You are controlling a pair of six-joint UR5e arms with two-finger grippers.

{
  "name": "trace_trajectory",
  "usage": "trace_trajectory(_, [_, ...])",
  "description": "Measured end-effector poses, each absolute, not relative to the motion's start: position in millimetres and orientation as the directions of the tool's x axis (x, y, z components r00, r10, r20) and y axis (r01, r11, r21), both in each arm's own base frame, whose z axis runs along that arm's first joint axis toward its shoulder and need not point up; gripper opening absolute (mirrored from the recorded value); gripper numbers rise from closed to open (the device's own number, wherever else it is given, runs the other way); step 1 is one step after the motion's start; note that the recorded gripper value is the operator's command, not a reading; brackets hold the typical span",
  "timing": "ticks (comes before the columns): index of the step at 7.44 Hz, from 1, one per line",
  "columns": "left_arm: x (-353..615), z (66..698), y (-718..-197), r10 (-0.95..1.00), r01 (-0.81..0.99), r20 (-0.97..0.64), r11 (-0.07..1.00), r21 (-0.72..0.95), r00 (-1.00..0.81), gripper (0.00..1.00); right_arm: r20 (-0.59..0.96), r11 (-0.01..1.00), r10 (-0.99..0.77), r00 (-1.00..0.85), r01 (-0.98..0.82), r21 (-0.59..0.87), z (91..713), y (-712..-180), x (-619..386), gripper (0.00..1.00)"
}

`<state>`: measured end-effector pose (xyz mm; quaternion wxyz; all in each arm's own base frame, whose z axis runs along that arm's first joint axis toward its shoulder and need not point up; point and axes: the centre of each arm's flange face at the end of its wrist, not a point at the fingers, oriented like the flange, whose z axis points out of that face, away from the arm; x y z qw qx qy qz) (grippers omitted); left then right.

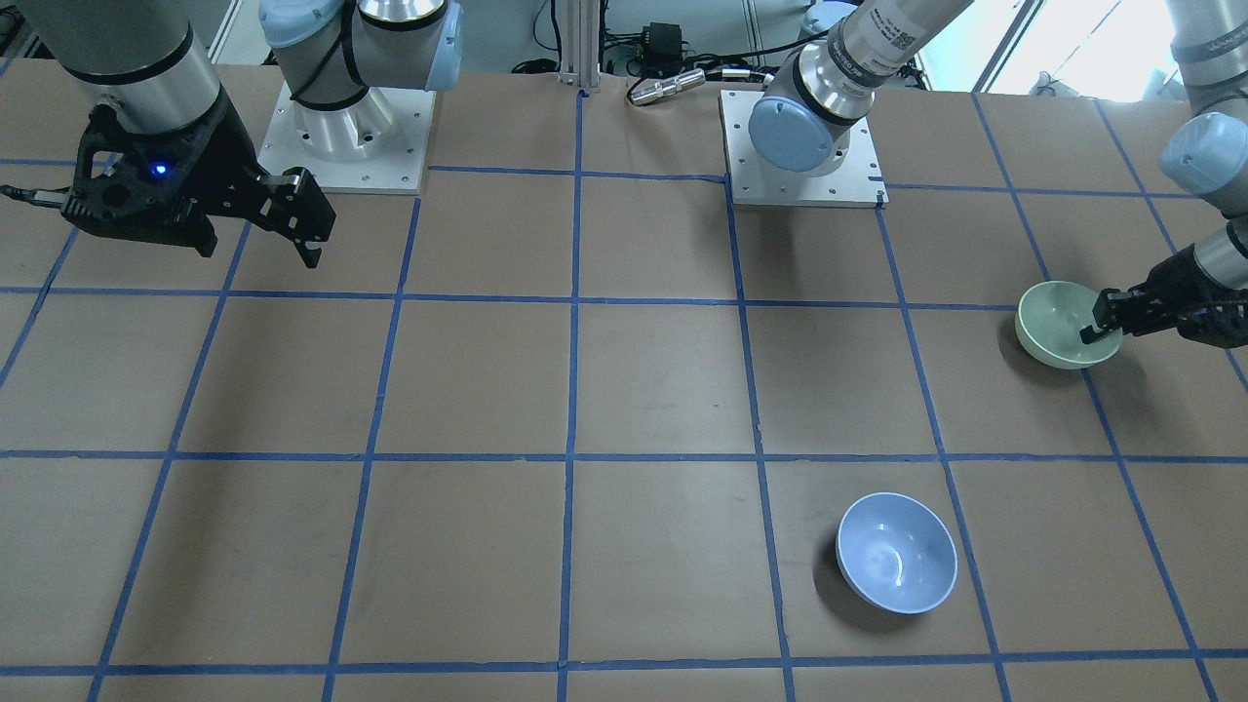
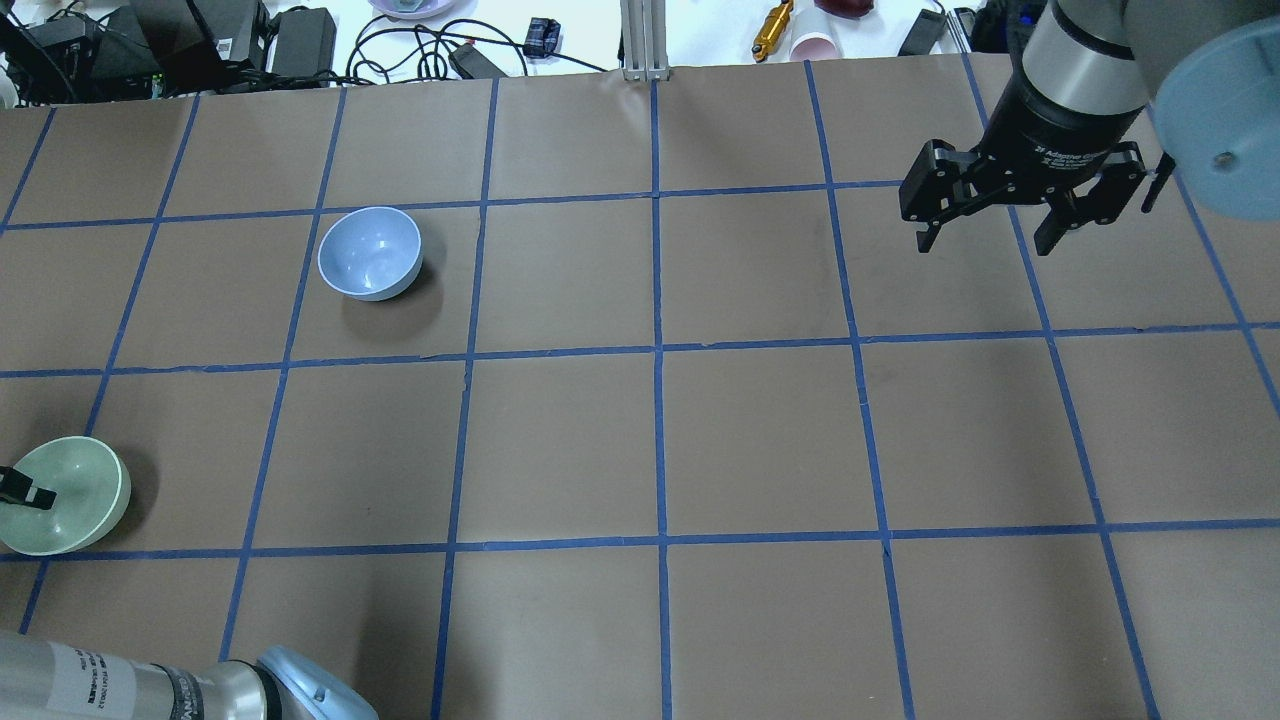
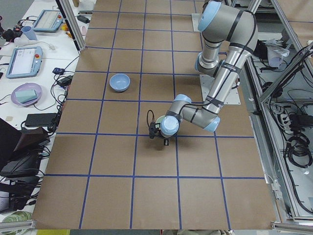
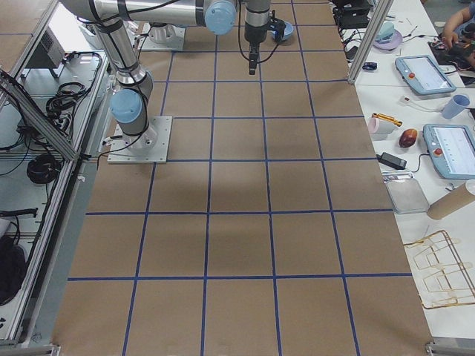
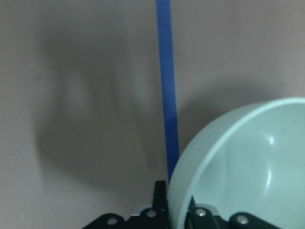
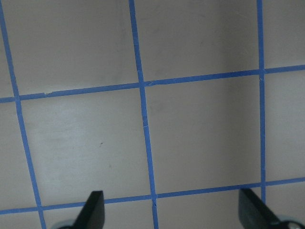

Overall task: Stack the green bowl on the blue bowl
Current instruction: 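Close the left gripper on the green bowl's rim, then lift the green bowl and carry it over the blue bowl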

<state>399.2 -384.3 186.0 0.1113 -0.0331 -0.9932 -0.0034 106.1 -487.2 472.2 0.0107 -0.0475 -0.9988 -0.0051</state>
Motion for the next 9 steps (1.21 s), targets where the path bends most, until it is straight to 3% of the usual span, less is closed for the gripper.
trace_trajectory(4, [397, 237, -406, 0.056, 0.054, 0.249, 0.998, -0.018, -0.967, 0.00, 0.022, 0.995, 0.095, -0.995, 0.095, 0.009, 472, -487, 106, 1.00])
trace_trajectory(9, [286, 306, -528, 0.036, 0.024, 0.263, 0.999, -0.048, -0.964, 0.00, 0.022, 0.995, 0.095, -0.995, 0.095, 0.009, 472, -487, 106, 1.00])
